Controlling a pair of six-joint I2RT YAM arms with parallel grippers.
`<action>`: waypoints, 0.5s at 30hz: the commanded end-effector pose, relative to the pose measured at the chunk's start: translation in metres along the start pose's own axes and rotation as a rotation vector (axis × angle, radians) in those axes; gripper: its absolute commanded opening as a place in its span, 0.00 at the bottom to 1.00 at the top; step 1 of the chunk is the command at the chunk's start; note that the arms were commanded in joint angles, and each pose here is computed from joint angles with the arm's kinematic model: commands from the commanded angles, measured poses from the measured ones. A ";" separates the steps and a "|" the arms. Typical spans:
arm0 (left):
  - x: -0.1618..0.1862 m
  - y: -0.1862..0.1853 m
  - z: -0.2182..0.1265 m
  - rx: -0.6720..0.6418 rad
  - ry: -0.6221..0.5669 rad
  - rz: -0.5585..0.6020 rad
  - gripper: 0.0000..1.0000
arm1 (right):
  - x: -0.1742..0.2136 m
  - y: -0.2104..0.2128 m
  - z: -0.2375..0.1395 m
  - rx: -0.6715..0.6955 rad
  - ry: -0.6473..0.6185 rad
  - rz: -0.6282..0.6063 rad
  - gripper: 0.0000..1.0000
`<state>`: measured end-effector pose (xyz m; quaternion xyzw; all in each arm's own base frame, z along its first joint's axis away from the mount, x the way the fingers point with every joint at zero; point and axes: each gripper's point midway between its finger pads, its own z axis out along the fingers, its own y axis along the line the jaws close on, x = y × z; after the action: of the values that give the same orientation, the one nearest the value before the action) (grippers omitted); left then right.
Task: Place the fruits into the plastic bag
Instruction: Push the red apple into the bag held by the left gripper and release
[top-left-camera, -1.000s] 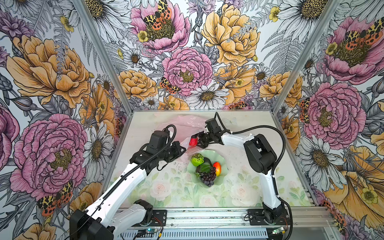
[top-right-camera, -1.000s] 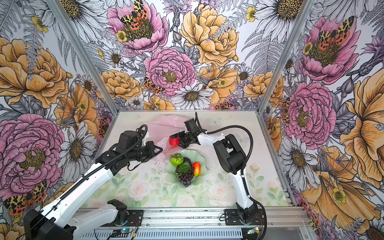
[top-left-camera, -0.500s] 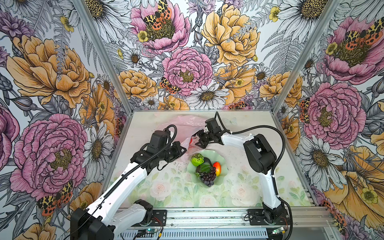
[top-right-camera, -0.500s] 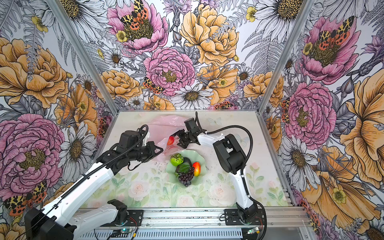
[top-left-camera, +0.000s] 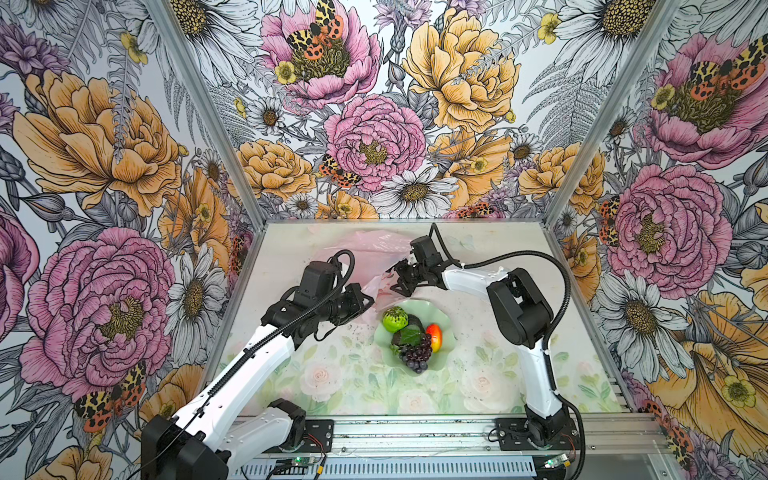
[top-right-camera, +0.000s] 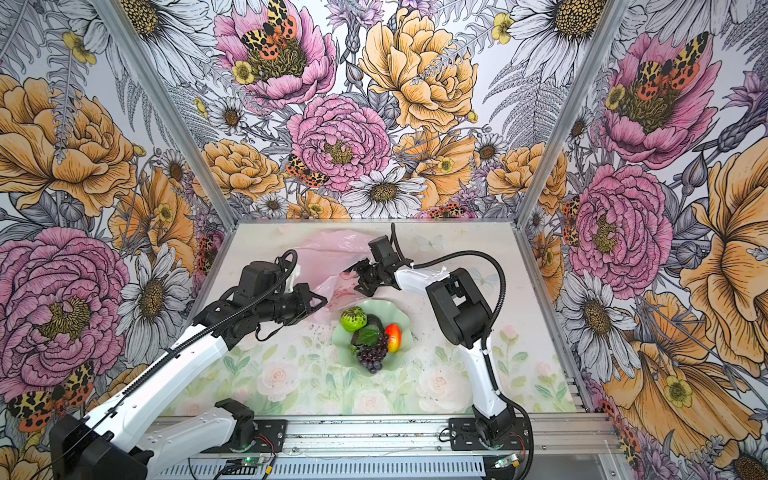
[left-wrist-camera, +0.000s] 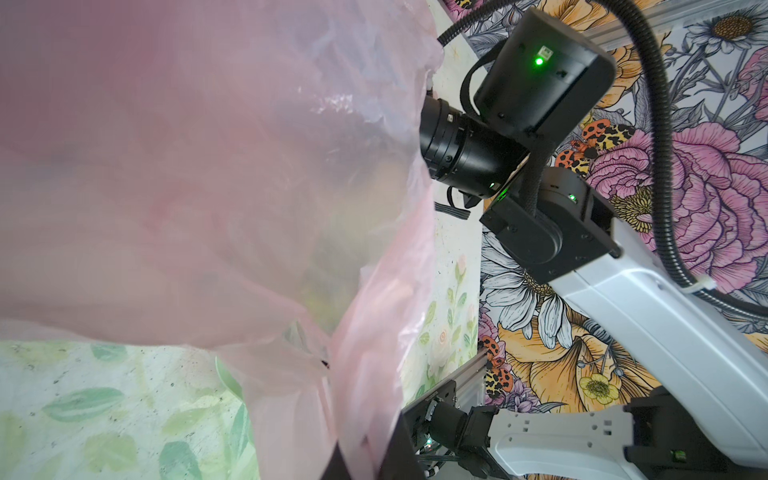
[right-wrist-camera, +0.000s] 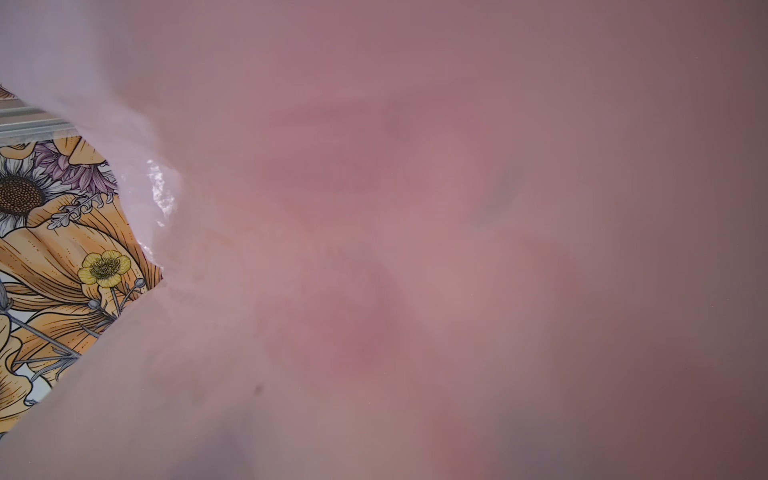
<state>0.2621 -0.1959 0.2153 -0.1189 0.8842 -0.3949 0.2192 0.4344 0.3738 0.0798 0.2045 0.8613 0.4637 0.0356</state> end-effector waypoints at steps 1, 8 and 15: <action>0.002 0.003 0.003 0.012 0.012 0.017 0.00 | -0.007 -0.005 -0.001 0.001 -0.025 0.000 0.87; 0.000 0.008 0.002 0.007 0.006 0.009 0.00 | -0.005 0.008 -0.021 -0.023 -0.041 -0.043 0.87; -0.004 0.013 0.001 -0.005 -0.011 0.000 0.00 | 0.004 0.024 -0.055 -0.049 -0.050 -0.148 0.87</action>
<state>0.2646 -0.1869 0.2035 -0.1322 0.8868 -0.3869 0.2153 0.4246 0.3514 0.0932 0.1888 0.8659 0.4601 0.0543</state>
